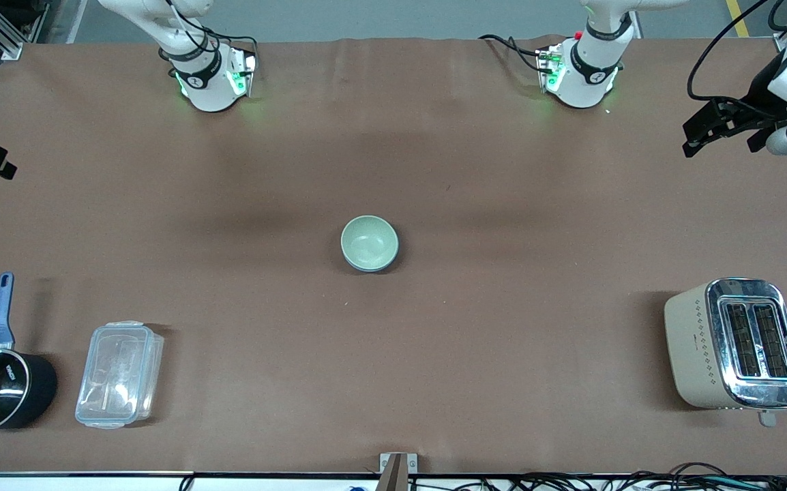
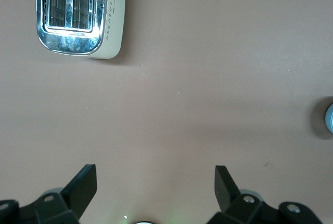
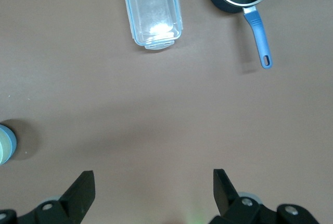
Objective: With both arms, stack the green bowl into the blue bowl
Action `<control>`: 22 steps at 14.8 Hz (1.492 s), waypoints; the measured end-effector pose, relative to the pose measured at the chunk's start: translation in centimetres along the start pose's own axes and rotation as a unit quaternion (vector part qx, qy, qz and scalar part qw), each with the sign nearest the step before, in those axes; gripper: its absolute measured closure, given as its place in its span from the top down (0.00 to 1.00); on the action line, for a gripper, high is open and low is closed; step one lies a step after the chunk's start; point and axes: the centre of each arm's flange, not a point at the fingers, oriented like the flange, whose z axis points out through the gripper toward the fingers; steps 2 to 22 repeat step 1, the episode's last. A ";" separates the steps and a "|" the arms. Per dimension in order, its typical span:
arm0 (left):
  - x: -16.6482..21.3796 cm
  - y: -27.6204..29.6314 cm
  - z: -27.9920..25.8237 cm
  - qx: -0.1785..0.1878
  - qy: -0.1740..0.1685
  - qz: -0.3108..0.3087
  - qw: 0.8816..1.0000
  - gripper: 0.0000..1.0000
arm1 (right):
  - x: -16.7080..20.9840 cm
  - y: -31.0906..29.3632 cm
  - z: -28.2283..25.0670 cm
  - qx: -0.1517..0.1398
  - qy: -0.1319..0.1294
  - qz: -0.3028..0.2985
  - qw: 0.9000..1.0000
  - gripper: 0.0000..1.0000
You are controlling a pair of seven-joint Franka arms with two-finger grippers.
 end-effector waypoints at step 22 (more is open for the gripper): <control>0.0 0.0 -0.1 0.000 0.001 0.000 1.000 1.00 | 0.0 -0.2 0.1 0.004 -0.001 -0.001 1.000 1.00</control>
